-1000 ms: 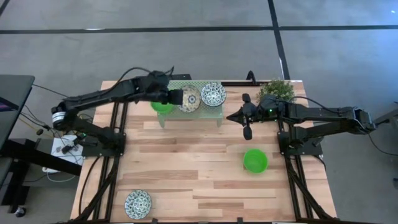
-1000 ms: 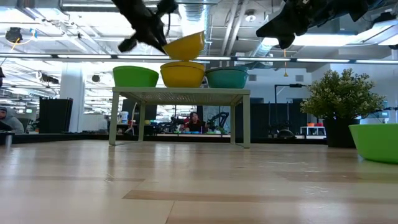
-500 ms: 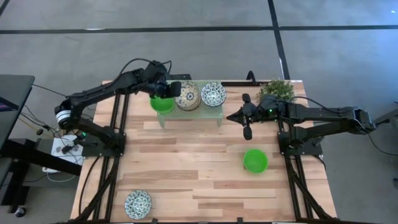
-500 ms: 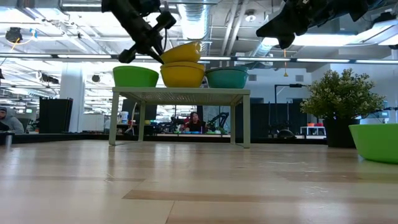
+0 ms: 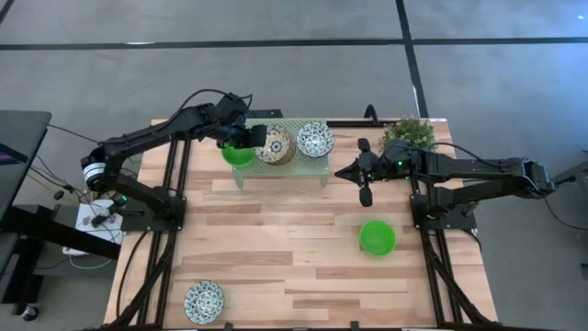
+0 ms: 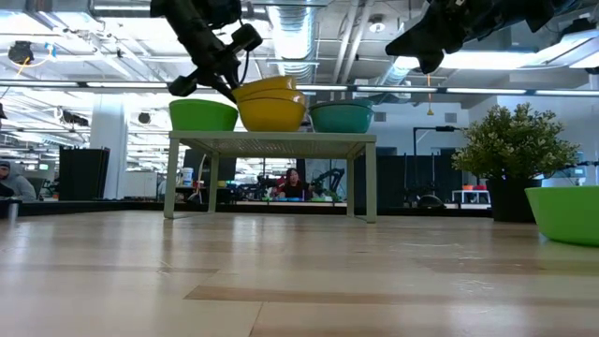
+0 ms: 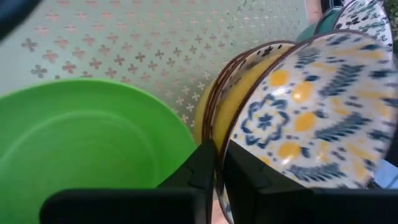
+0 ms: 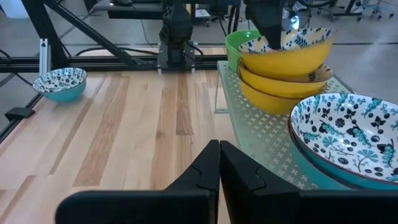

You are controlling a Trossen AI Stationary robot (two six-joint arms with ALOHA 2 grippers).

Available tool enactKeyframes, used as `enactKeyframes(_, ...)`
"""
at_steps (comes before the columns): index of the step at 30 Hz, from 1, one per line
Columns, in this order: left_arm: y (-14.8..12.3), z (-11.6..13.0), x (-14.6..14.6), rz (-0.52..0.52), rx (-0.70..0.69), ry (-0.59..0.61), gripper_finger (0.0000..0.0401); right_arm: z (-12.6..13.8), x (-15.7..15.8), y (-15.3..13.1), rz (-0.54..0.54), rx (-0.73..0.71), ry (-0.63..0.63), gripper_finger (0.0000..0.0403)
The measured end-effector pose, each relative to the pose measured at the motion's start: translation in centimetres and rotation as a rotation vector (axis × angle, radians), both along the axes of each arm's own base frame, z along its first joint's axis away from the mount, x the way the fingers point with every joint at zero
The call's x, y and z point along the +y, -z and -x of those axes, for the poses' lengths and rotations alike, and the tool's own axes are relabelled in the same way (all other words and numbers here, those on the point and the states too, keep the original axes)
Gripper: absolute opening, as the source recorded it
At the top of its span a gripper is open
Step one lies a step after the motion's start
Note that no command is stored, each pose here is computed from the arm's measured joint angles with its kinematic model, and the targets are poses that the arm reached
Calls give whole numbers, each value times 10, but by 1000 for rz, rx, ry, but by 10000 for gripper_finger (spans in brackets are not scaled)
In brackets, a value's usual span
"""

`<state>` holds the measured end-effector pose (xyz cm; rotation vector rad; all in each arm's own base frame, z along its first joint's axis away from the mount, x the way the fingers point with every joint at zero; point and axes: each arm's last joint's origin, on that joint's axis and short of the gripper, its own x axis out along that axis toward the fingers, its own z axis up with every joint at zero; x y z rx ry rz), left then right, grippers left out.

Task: Pick & Place Mini bowls
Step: Stack the yellow patterned bowl on the yellow patterned bowls on the shelf

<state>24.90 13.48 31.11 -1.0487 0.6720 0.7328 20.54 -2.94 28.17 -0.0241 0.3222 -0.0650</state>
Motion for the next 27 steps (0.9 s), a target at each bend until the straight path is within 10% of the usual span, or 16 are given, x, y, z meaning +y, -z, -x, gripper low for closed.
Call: enactKeyframes(27, -2, -2, 3, -84, 1, -22, 95, 0, 0, 0, 0, 0, 0, 5)
